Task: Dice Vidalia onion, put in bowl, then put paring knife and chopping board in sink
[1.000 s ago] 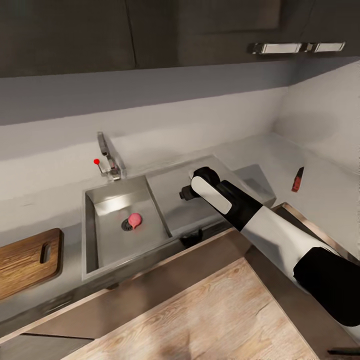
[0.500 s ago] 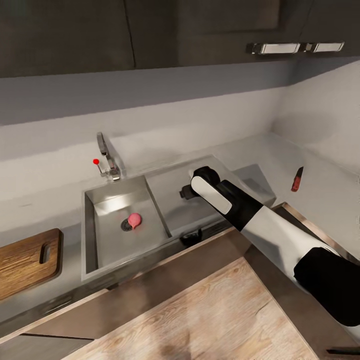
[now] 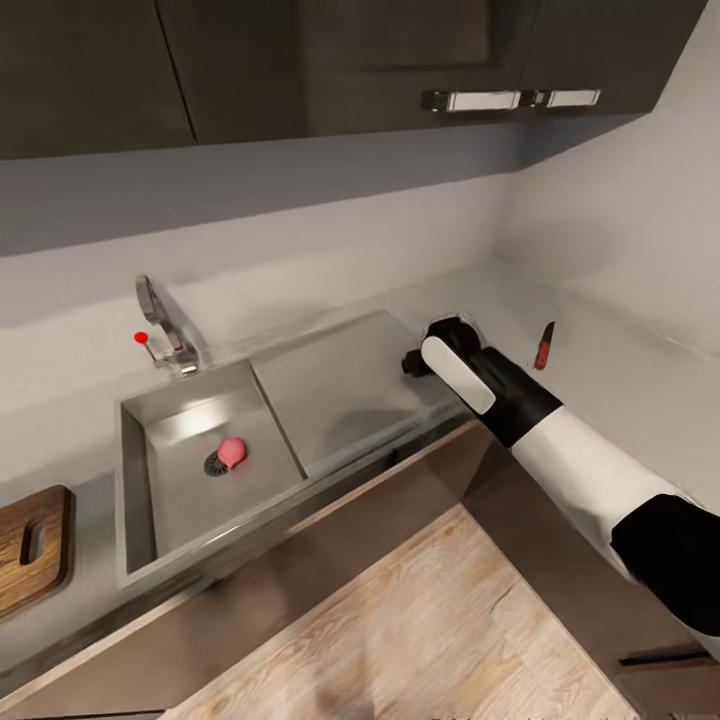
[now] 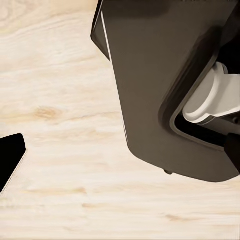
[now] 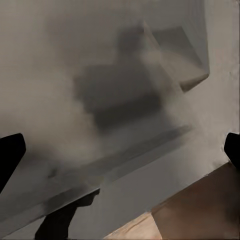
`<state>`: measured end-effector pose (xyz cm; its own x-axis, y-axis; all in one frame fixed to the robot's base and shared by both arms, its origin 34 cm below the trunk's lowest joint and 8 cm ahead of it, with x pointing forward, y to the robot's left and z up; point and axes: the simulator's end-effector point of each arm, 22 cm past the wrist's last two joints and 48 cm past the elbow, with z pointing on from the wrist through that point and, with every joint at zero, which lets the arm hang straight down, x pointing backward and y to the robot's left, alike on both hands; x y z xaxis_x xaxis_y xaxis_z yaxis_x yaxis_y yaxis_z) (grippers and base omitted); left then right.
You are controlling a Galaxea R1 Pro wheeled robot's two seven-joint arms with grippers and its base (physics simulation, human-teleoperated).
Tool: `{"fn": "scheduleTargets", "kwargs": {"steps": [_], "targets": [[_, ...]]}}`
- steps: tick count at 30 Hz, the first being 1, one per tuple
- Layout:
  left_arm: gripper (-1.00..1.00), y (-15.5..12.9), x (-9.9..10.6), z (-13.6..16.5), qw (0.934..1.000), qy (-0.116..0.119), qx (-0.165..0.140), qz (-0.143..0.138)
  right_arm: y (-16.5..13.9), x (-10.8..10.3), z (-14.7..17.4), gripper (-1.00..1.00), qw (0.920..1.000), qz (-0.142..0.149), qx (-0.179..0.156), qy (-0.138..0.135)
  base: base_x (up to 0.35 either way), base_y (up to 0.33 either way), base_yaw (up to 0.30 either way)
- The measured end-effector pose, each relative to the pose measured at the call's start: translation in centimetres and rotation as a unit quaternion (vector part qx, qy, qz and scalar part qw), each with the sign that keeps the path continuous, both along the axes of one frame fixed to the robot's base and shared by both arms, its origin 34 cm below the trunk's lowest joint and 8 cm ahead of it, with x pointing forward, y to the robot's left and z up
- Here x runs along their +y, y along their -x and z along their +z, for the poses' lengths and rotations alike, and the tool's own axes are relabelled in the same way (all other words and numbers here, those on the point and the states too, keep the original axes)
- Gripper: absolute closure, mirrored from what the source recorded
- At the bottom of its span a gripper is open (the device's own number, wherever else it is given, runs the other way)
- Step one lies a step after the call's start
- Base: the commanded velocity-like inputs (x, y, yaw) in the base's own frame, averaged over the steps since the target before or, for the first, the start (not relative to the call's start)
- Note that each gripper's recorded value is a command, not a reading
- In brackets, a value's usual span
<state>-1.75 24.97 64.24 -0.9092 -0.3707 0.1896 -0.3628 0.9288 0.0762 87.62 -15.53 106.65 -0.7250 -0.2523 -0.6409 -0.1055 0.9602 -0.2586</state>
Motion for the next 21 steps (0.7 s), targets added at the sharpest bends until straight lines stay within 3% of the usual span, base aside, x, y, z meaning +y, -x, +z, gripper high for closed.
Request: {"fn": "scheduleTargets", "kwargs": {"steps": [21], "targets": [[-1.00, -0.30, 0.05, -0.11, 1.0000, 0.000, -0.004, 0.000, -0.08, -0.15, 0.85, -1.00, 1.0000, -0.001, -0.008, 0.003, 0.000, 0.000, -0.244]]}}
